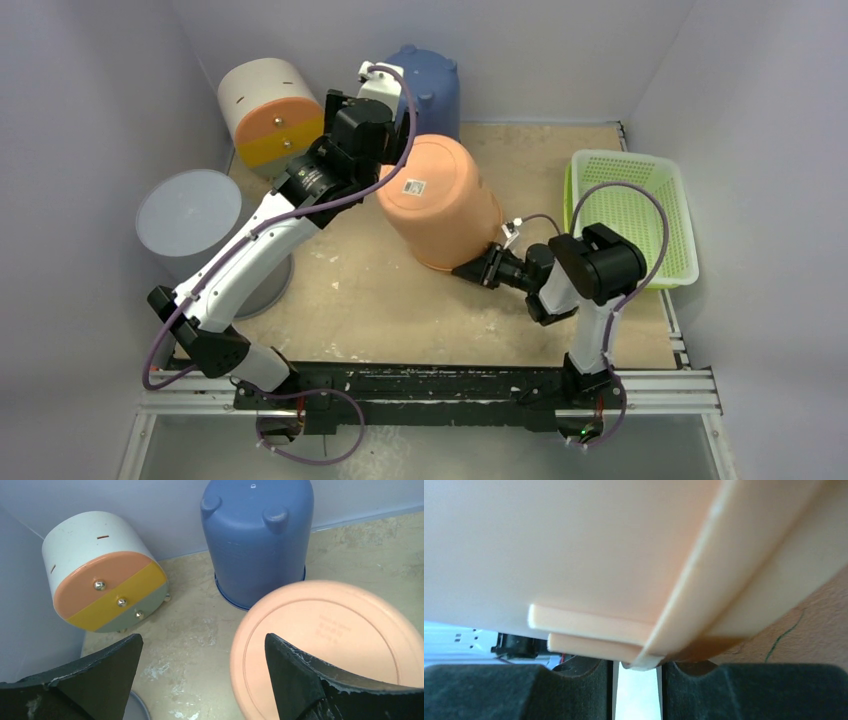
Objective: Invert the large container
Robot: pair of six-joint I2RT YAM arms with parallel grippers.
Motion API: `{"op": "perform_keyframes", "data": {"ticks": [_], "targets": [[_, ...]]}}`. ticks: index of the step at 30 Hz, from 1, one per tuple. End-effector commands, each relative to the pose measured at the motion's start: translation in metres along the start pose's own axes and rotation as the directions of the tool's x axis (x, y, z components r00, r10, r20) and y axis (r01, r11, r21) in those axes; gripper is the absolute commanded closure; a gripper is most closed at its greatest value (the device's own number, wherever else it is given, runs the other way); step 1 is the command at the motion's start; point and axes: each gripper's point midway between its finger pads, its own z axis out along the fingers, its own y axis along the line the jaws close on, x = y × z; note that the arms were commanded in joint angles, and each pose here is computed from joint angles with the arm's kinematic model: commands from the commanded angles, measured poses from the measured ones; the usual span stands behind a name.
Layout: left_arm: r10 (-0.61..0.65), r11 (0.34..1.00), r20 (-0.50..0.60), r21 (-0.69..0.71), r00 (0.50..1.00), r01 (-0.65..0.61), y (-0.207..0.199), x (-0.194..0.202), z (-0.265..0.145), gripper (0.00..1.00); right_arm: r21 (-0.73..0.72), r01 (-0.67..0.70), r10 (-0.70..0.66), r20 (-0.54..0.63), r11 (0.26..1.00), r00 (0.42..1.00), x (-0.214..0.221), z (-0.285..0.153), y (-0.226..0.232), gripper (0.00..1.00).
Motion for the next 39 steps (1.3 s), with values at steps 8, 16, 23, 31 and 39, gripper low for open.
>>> {"op": "perform_keyframes", "data": {"ticks": [8, 16, 23, 31, 39], "targets": [[-0.046, 0.999, 0.057, 0.028, 0.997, 0.045, -0.004, -0.018, -0.003, 0.11, 0.221, 0.125, -0.141, 0.056, 0.967, 0.988, -0.027, -0.01, -0.02, 0.5], [-0.05, 0.999, 0.056, 0.024, 0.997, 0.049, -0.001, -0.017, -0.006, 0.11, 0.259, 0.133, -0.153, 0.057, 0.957, 0.987, -0.028, -0.016, -0.021, 0.48], [-0.056, 0.998, 0.053, 0.032, 0.997, 0.054, -0.004, -0.016, -0.005, 0.11, 0.408, 0.195, -0.237, 0.056, 0.892, 0.97, -0.041, -0.041, -0.021, 0.47], [-0.061, 0.997, 0.054, 0.04, 0.997, 0.059, -0.004, -0.018, -0.006, 0.11, 0.656, 0.24, -0.399, 0.1, 0.715, 0.912, -0.096, -0.099, 0.013, 0.39], [-0.057, 0.997, 0.062, 0.06, 0.996, 0.053, -0.004, -0.022, -0.009, 0.11, 0.751, 0.219, -0.478, 0.145, 0.624, 0.866, -0.133, -0.117, 0.026, 0.0]]}}
